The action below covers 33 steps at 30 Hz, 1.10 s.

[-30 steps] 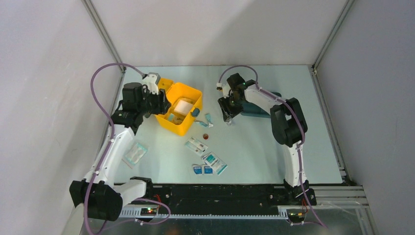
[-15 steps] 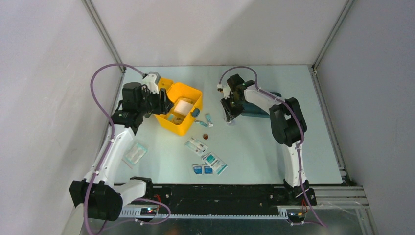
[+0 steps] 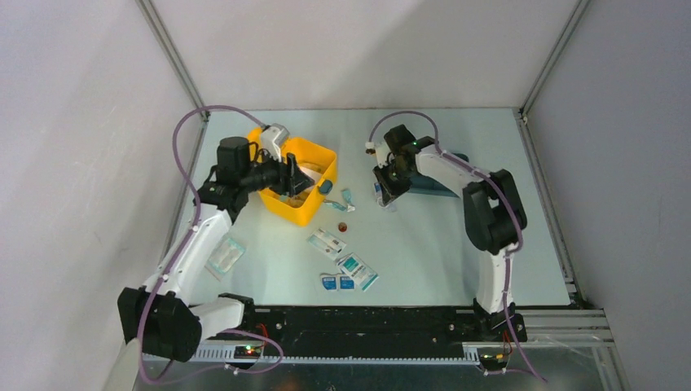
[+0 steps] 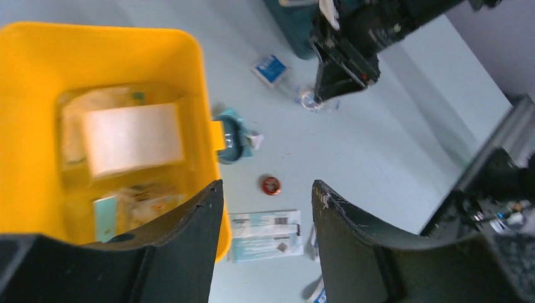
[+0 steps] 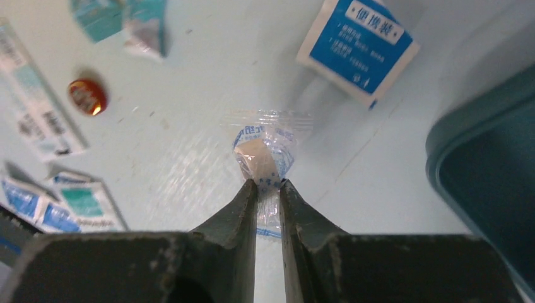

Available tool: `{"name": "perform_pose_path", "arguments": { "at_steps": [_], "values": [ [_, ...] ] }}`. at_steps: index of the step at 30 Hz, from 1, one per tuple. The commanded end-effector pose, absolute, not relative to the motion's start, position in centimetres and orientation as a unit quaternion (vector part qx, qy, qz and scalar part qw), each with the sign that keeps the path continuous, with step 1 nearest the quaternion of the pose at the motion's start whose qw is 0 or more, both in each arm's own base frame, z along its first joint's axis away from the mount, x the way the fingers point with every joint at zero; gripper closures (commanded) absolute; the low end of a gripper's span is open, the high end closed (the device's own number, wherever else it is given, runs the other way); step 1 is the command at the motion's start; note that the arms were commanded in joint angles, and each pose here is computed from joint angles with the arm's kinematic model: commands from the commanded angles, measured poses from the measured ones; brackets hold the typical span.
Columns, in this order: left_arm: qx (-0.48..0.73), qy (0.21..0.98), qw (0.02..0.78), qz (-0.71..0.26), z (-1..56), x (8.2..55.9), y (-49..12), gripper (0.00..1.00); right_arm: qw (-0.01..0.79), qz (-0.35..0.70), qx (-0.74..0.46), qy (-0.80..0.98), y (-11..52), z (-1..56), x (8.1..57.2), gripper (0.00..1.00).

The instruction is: Organize the medicine kit

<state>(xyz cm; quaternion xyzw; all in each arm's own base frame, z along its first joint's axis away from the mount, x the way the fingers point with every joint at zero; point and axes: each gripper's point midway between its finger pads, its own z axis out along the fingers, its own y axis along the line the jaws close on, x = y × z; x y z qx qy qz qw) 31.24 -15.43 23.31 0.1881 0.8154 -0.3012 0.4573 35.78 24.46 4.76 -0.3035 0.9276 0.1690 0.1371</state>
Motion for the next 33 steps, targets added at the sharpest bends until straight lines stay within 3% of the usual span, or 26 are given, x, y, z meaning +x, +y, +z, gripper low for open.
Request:
{"name": "perform_pose_path", "arguments": {
  "at_steps": [1,7,11,25,30,33],
  "values": [
    [0.279,0.767,0.439,-0.376,24.6,30.0,-19.6,0.4,0.237,0.214,-0.344,0.883,25.9,13.5,35.1,0.82],
    [0.303,0.756,0.401,-0.419,24.5,30.0,-22.6,0.3,0.289,0.256,-0.386,0.837,26.9,19.4,32.3,0.82],
    [0.319,0.747,0.375,-0.447,24.8,29.5,-24.8,0.29,0.297,0.291,-0.415,0.809,28.1,21.8,30.0,0.82],
    [0.327,0.746,0.303,-0.495,23.3,27.8,-28.3,0.28,0.279,0.335,-0.47,0.768,30.9,23.3,26.4,0.82],
    [0.33,0.741,0.286,-0.51,23.2,27.4,-28.9,0.32,0.275,0.347,-0.471,0.763,31.4,23.6,26.0,0.82],
    [0.331,0.736,0.272,-0.523,23.2,27.1,-29.2,0.46,0.274,0.345,-0.47,0.765,31.3,23.4,26.2,0.82]
  ]
}}
